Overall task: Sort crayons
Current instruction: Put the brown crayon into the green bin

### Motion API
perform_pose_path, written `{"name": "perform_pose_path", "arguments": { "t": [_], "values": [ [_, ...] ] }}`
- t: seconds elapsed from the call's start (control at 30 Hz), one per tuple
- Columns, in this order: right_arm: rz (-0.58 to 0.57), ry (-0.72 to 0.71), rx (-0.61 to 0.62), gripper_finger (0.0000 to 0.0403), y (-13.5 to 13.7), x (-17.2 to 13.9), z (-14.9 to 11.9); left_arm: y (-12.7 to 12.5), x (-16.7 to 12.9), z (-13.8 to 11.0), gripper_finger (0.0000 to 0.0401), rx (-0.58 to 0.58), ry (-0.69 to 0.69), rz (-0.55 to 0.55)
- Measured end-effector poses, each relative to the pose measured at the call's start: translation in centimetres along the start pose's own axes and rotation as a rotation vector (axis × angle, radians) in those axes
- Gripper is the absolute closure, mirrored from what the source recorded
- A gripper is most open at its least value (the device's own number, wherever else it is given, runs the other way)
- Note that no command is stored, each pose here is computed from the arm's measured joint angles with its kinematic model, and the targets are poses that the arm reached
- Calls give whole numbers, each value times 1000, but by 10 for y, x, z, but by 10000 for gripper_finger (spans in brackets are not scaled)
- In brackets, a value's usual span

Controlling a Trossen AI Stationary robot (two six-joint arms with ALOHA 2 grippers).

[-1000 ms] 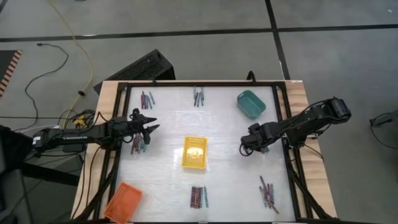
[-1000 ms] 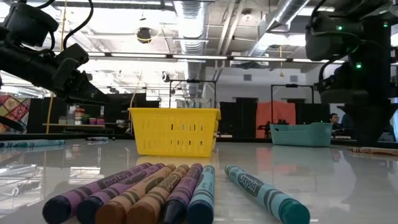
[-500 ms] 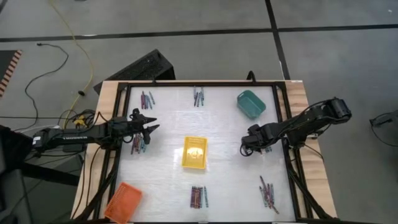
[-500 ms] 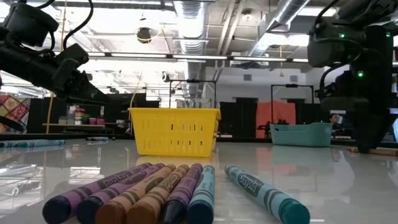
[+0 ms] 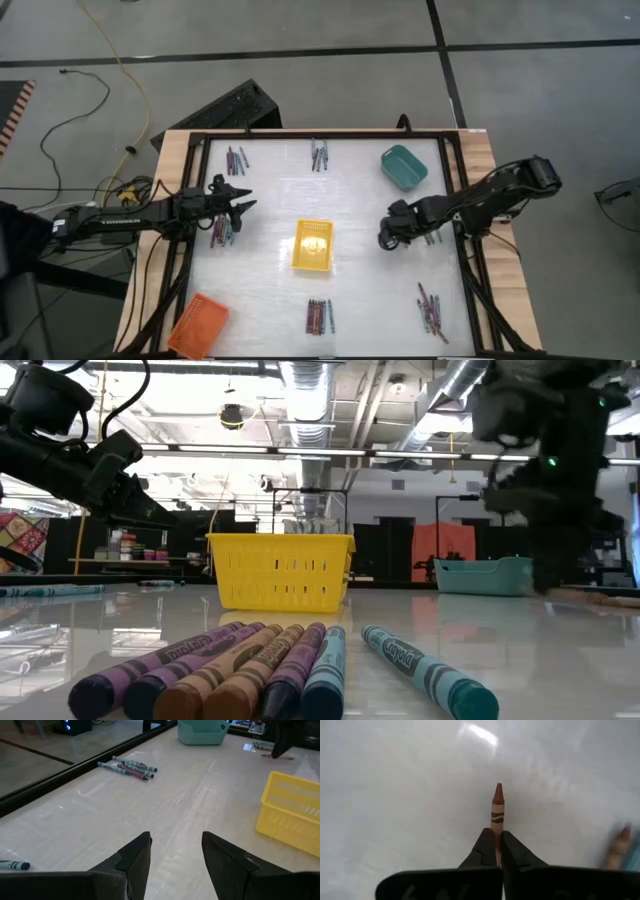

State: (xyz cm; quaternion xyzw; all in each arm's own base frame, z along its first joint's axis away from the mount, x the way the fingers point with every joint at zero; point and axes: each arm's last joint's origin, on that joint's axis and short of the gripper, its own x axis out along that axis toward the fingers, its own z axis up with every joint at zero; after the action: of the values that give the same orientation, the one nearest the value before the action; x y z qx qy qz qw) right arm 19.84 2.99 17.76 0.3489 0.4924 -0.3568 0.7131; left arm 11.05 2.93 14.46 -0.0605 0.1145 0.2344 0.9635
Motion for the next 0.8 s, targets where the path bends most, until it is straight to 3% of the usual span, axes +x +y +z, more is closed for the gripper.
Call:
{"name": "perform_pose_path", "arguments": {
  "t": [0.13, 0.33, 0.57, 0.8],
  "values": [
    [2, -132, -51, 401, 13, -24, 24, 0, 0, 0, 234, 0, 0, 0],
    [-103, -282, -102, 402, 7, -51, 72, 0, 0, 0, 234, 0, 0, 0],
    [-176, -257, -107, 402, -27, -50, 118, 0, 0, 0, 234, 0, 0, 0],
    [-207, -219, -121, 403, -60, -48, 143, 0, 0, 0, 234, 0, 0, 1]
  ]
}}
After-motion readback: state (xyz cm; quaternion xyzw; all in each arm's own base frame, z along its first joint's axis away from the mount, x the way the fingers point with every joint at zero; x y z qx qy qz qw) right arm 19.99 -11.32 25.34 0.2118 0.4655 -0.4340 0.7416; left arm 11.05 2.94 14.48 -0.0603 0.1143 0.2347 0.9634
